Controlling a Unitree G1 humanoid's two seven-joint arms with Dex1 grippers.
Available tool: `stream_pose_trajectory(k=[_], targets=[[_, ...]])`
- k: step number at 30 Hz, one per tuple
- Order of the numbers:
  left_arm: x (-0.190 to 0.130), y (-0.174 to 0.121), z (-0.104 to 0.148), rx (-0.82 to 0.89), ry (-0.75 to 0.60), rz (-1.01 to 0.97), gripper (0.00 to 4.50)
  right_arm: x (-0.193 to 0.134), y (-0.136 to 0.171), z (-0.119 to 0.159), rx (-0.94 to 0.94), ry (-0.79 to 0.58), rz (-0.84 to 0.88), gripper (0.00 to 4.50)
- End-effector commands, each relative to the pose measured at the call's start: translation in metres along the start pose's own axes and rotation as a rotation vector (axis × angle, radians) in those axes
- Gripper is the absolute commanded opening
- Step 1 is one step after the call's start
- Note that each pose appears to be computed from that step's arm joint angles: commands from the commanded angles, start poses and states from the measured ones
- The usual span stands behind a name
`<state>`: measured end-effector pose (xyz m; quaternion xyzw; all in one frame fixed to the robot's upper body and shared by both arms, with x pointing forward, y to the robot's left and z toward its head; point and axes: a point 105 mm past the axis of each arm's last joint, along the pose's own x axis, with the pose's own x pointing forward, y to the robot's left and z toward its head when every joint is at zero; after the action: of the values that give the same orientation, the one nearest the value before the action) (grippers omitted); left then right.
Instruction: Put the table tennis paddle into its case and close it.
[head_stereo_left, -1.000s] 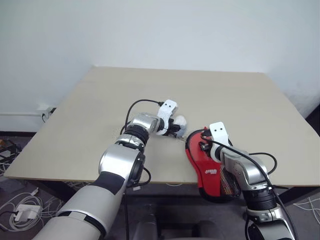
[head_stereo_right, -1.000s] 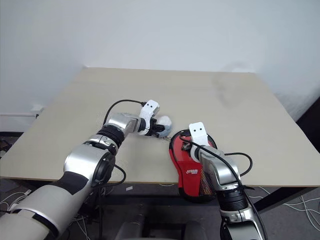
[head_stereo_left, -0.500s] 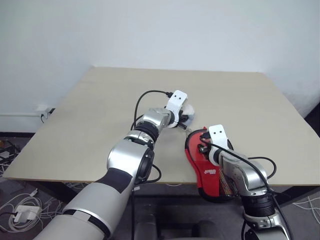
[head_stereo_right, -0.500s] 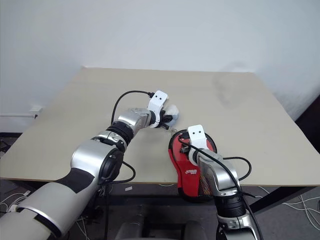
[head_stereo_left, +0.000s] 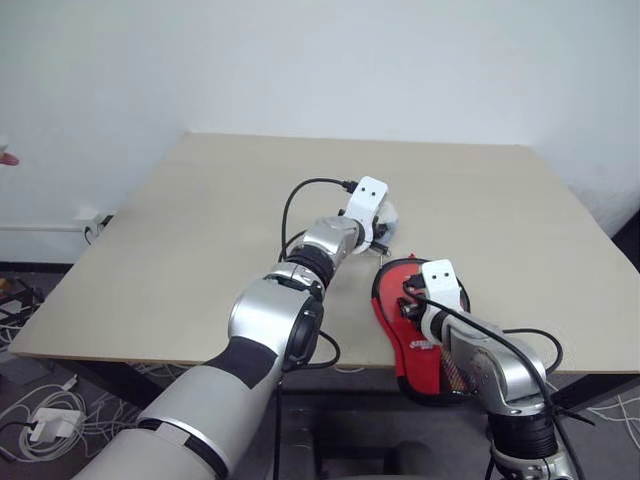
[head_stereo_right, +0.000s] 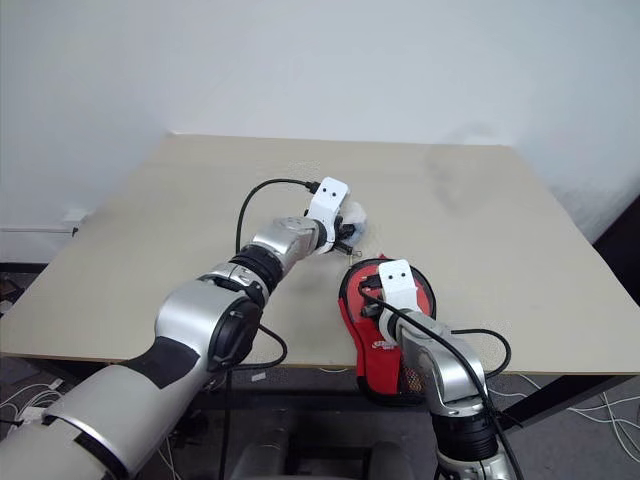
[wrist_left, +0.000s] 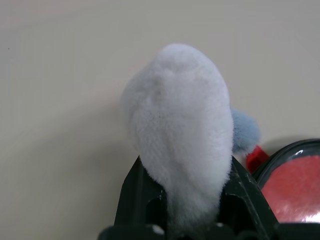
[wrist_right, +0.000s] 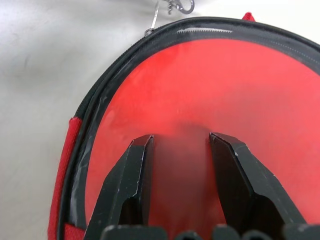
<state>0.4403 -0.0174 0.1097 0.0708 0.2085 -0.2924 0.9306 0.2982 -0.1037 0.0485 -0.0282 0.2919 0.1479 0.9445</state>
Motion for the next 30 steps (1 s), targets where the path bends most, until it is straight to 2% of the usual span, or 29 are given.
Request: stream_pose_trajectory(k=[1, 8, 14, 22, 27, 30], targets=[[-0.005, -0.006, 0.048, 0.051, -0.138, 0.026, 0.69, 0.002, 0.002, -0.071, 0.033, 0.303, 0.005, 1.90], [-0.005, -0.007, 0.060, 0.072, -0.191, 0.129, 0.69, 0.002, 0.003, -0.068, 0.019, 0.295, 0.002, 1.90], [0.000, -0.043, 0.070, 0.254, -0.236, 0.047, 0.69, 0.001, -0.001, -0.070, 0.024, 0.293, -0.023, 1.90], [0.005, -0.089, 0.055, 0.376, -0.239, -0.152, 0.69, 0.002, -0.002, -0.066, 0.014, 0.274, -0.035, 1.90], [0.005, -0.123, 0.042, 0.605, -0.264, -0.262, 0.69, 0.004, -0.004, -0.064, 0.003, 0.267, -0.045, 1.90], [0.005, -0.133, 0.031, 0.624, -0.244, -0.342, 0.69, 0.006, -0.004, -0.062, -0.004, 0.262, -0.046, 1.90]])
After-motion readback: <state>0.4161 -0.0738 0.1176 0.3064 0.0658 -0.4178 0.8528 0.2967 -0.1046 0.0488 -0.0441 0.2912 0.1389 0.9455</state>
